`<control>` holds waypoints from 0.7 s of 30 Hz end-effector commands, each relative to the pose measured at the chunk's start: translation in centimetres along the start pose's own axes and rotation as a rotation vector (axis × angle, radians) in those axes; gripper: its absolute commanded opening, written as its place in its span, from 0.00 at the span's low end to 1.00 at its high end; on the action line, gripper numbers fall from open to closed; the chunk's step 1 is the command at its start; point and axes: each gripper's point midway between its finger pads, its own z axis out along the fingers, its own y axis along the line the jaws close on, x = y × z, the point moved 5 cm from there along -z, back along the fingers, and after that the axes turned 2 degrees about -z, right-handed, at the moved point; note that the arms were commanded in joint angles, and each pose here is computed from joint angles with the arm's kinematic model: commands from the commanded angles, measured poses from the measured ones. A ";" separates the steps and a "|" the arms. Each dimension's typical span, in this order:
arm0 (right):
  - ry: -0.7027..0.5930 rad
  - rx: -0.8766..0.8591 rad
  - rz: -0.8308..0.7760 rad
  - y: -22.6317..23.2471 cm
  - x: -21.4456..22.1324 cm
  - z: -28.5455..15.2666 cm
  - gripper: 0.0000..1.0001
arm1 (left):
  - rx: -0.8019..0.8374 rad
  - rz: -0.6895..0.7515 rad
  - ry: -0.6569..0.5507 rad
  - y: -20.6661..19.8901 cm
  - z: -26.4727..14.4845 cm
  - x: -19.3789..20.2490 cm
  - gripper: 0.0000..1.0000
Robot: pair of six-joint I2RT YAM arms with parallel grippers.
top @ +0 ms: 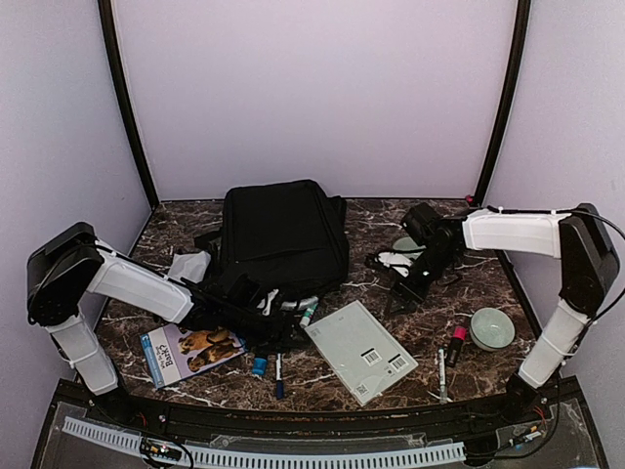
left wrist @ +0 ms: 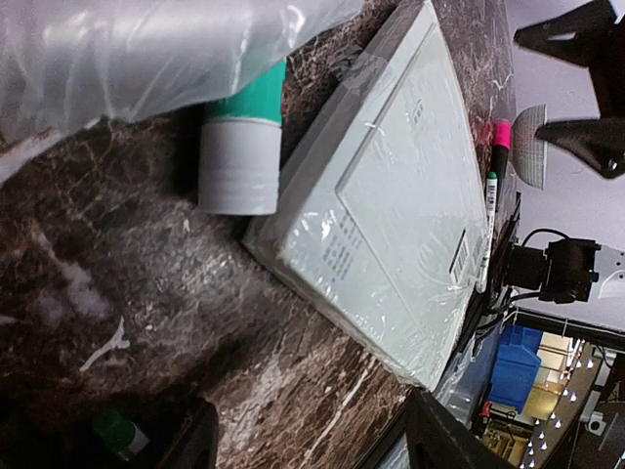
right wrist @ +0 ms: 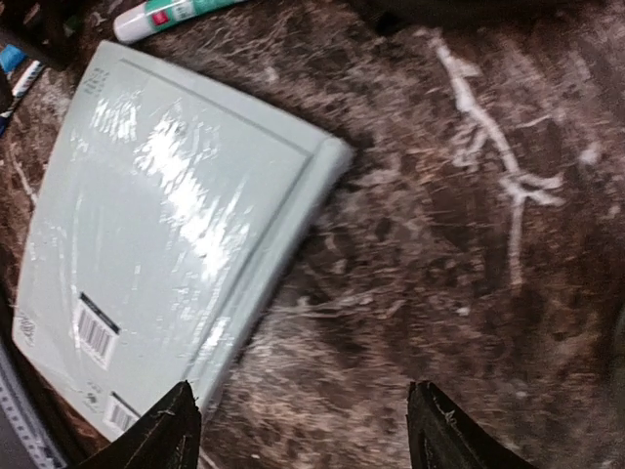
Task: Pack the student bag
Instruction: Pick up the book from the center of the board.
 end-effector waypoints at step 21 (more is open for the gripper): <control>0.133 -0.496 0.463 5.0 4.7 8.2 0.49 | 0.038 -0.419 0.013 0.5 5.9 0.8 0.76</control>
